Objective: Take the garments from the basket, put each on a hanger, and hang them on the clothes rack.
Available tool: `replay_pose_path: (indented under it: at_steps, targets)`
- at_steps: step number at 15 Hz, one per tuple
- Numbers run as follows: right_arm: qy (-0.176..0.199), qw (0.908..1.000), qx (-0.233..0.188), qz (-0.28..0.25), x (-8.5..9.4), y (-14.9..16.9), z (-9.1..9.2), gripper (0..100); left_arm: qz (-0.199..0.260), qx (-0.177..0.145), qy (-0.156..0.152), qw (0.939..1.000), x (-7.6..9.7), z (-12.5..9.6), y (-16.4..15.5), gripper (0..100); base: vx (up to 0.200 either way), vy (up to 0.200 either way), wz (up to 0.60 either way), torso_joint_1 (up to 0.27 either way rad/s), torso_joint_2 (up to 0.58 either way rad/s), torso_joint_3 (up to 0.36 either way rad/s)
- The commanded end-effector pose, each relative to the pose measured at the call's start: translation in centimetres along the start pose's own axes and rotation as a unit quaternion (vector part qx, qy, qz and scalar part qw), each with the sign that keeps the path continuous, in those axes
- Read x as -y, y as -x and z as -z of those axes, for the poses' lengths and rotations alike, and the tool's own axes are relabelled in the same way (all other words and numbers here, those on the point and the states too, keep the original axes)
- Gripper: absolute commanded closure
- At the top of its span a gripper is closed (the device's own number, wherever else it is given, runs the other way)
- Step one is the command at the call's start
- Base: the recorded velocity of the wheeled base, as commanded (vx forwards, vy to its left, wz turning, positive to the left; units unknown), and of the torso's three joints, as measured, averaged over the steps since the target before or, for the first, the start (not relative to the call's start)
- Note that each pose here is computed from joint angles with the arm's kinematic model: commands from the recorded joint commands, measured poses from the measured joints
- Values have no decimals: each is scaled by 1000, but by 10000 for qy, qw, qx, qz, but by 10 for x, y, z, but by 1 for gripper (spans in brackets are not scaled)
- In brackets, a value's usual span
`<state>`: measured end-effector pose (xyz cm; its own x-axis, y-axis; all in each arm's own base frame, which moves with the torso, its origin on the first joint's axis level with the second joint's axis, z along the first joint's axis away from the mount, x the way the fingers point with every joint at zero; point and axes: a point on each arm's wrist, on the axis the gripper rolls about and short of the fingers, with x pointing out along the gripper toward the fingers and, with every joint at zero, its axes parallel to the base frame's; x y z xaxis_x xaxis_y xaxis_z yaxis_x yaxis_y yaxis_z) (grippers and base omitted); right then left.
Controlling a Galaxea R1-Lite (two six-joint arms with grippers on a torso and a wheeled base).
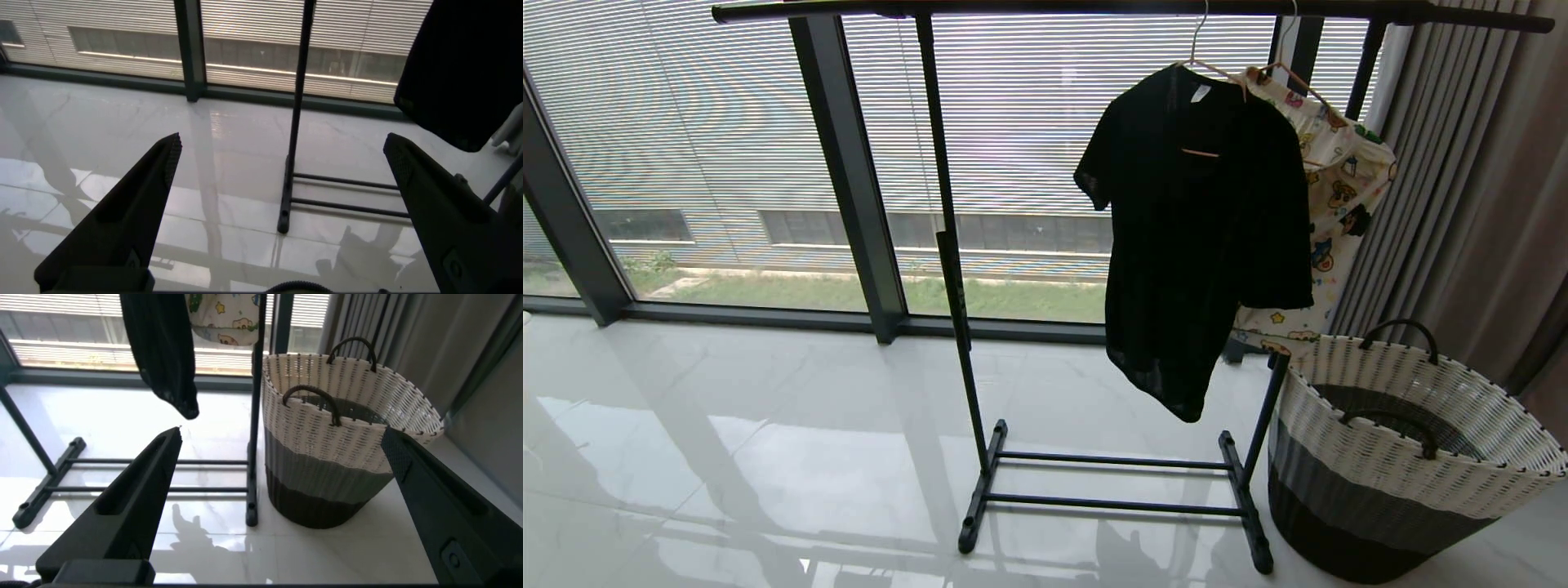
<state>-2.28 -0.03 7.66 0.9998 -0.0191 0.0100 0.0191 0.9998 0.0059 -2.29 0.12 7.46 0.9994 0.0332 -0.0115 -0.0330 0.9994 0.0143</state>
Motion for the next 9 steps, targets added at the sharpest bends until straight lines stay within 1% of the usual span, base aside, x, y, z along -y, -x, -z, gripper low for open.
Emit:
replay_pose_path:
  at_steps: [1, 9]
  targets:
    - [-2, 10000, 4, -4, 0, 0, 0, 0, -3, 4, 0, 10000, 0, 0, 0, 0, 0, 0, 0, 0, 0, 0]
    - [-2, 10000, 4, -4, 0, 0, 0, 0, -3, 4, 0, 10000, 0, 0, 0, 0, 0, 0, 0, 0, 0, 0]
